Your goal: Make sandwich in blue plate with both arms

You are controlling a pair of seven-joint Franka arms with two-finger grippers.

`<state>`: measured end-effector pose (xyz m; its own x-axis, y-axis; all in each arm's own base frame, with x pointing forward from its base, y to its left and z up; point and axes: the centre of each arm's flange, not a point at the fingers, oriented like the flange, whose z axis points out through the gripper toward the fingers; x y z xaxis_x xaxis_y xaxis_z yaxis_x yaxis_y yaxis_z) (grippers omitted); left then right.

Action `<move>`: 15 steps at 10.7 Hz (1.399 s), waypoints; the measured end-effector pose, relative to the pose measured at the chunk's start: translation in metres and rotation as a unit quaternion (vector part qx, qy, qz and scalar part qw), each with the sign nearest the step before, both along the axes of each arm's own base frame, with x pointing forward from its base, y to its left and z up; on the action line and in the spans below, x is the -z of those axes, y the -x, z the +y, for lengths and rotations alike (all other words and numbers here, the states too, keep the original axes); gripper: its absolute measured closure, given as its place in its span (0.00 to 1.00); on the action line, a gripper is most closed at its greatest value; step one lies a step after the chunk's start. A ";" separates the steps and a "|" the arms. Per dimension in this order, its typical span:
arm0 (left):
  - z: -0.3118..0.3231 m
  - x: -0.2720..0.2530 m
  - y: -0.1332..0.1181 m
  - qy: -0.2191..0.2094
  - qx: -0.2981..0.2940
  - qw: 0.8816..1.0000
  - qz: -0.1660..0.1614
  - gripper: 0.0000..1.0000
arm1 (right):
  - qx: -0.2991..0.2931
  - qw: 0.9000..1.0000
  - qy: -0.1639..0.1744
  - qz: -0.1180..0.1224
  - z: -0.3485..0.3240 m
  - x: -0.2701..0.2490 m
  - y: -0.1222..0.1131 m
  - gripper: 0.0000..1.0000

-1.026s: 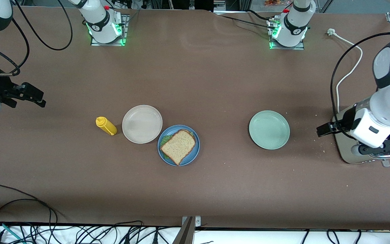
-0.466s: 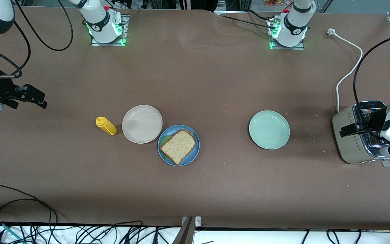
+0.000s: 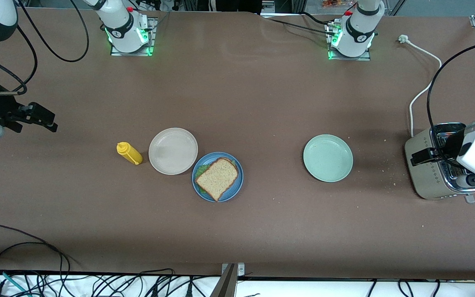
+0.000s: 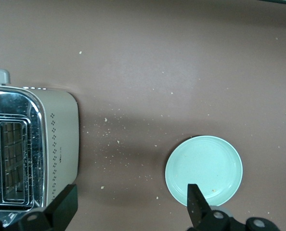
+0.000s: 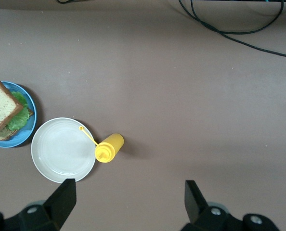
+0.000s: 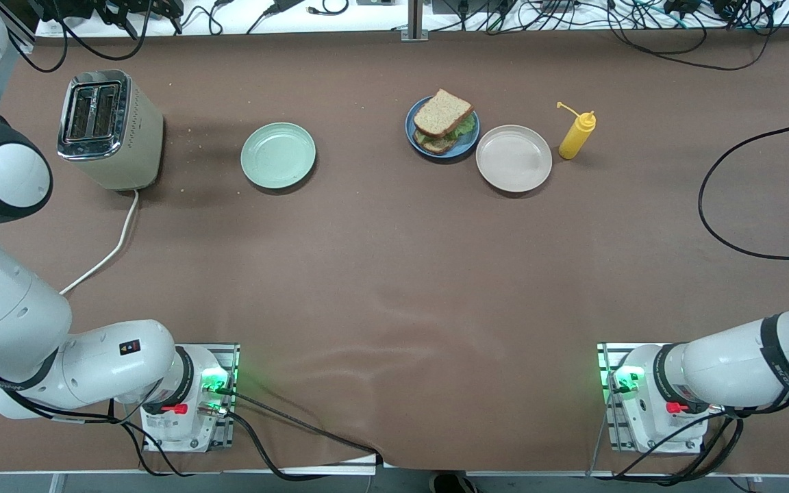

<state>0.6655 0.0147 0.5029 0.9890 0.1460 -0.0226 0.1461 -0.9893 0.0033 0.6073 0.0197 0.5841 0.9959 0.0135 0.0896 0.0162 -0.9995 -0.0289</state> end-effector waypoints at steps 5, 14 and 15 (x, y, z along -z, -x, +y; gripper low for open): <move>0.010 -0.003 0.010 0.026 0.036 0.999 -0.002 0.00 | 0.000 1.000 0.000 0.001 0.000 0.001 -0.001 0.00; 0.006 0.002 0.011 0.028 0.044 0.999 0.002 0.00 | 0.000 1.000 0.000 0.000 0.000 0.001 -0.001 0.00; 0.005 0.002 0.011 0.028 0.045 0.999 0.002 0.00 | 0.000 1.000 0.000 0.000 0.000 0.000 -0.001 0.00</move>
